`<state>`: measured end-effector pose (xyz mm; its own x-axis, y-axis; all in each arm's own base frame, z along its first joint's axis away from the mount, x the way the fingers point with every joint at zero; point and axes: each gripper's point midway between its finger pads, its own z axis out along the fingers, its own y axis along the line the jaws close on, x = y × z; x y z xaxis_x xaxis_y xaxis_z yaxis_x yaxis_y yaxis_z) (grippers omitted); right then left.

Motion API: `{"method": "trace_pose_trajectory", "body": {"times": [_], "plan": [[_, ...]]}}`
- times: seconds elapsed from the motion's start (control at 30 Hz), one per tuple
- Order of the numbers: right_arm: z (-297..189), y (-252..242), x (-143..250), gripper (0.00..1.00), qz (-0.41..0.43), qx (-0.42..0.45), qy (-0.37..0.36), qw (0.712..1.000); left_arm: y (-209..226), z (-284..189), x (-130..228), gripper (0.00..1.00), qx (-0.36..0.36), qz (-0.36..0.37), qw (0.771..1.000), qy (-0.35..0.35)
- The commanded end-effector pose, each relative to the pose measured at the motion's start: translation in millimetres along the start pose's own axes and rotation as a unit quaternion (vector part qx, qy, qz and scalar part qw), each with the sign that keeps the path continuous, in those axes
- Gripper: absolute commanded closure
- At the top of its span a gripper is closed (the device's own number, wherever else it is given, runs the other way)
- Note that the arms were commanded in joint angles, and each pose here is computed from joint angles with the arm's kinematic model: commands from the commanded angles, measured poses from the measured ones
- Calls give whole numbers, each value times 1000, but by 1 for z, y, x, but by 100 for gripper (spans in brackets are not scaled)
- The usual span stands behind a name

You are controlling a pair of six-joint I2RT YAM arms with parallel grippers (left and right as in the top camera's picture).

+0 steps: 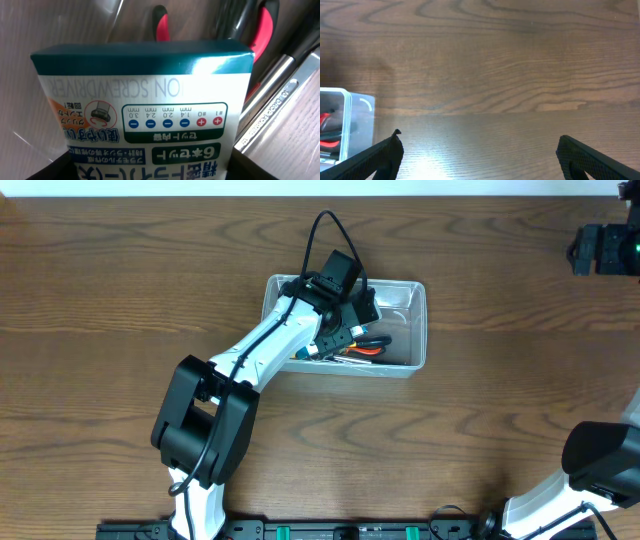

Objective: Pack container
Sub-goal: 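Carry the box over the container and lower it inside, then release the box and withdraw the left gripper from the container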

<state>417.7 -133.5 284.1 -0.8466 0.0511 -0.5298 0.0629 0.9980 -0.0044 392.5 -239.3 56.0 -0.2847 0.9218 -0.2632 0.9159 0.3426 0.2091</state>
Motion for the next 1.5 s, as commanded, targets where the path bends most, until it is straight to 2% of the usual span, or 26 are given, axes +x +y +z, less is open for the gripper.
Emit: {"method": "trace_pose_trajectory", "body": {"times": [0.0,0.07,0.13,0.2,0.4,0.5,0.67,0.77,0.97,1.1,1.2,1.47], "plan": [[-2,4,-1,1,-9,-4,-2,1000,6,-6,-3,30,-9,1,1000,-7],[-2,4,-1,1,-13,-5,-2,1000,6,-6,-3,15,-10,-1,1000,-7],[-2,4,-1,1,-17,-3,-2,1000,7,-9,-4,6,-11,-3,1000,-9],[-2,4,-1,1,-16,-3,-2,1000,8,-12,-5,2,-14,-2,1000,-13],[-2,5,-1,1,-17,-4,-2,1000,17,-45,-16,2,-39,-14,998,-43],[-1,16,0,1,-43,-11,4,999,25,-80,-21,2,-62,-31,995,-71],[4,59,-5,1,-118,-12,10,993,52,-152,-2,2,-111,-114,981,-115],[6,99,-18,1,-161,-33,-14,986,80,-189,32,2,-155,-192,961,-123],[0,184,-32,1,-274,-91,-63,955,130,-245,118,2,-232,-366,892,-129],[-4,189,-25,1,-208,-100,-48,972,131,-270,155,2,-256,-413,865,-126],[-14,176,-20,1,-174,-97,-42,979,120,-287,165,2,-268,-430,851,-140],[-90,146,-15,1,-139,-66,-125,980,55,-312,185,2,-313,-414,832,-193]]}}
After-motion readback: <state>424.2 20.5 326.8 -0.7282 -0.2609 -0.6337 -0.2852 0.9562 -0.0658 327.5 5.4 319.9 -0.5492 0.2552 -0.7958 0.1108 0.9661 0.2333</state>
